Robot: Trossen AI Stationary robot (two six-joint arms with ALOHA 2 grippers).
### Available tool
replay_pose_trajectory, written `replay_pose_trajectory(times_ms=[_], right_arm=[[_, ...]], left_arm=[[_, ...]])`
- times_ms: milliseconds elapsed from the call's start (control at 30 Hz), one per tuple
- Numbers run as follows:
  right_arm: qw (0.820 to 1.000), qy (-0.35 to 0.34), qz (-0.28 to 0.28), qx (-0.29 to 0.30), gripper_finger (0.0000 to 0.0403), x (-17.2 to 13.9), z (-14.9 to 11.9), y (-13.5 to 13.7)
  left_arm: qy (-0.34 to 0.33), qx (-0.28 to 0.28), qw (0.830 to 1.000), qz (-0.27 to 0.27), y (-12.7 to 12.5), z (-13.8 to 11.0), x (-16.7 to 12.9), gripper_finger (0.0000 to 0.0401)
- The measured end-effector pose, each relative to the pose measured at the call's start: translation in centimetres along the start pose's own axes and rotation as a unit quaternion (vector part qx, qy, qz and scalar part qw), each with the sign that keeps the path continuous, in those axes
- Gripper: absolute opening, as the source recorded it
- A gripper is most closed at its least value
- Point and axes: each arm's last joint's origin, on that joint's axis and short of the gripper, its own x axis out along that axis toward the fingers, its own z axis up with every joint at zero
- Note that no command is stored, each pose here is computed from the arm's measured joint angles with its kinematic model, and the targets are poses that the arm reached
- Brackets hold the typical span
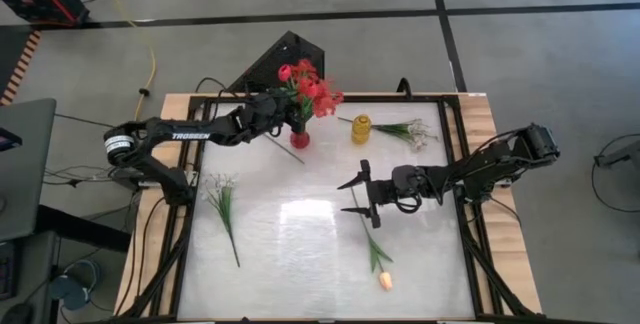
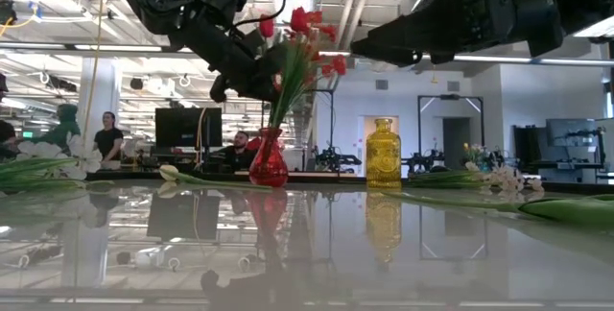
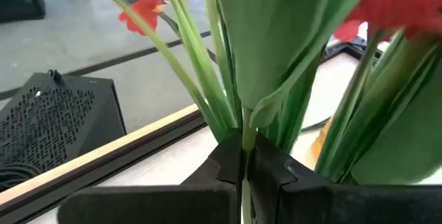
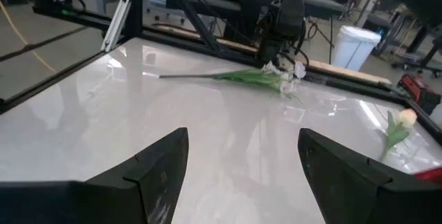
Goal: Sort flowers into vase by color
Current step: Put the red tulip into the red vase
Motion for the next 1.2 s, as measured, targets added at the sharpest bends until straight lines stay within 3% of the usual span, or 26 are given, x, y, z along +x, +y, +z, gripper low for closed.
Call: replay_pose_trajectory(times_ms=[367, 600, 1000, 1200], right_arm=[[1.000, 0.023, -0.001, -0.010, 0.0302, -4.1, 2.7, -0.8], [0.998, 0.048, 0.005, 0.032, 0.0302, -7.6, 3.8, -1.0], [0.994, 0.082, 0.032, 0.058, 0.0302, -10.6, 3.9, -0.2], [0.992, 0.106, 0.037, 0.055, 0.0302, -10.7, 3.5, -0.1]], left_arm=[[0.016, -0.006, 1.000, -0.016, -0.1, -0.3, 0.1, 0.0000], [0.016, -0.005, 1.000, -0.019, -0.1, -0.3, 0.1, 0.0005], [0.042, 0.031, 0.999, -0.016, -0.1, 0.0, -1.4, 0.0108], [0.047, 0.049, 0.998, -0.019, 0.2, 1.0, -3.2, 0.0131]])
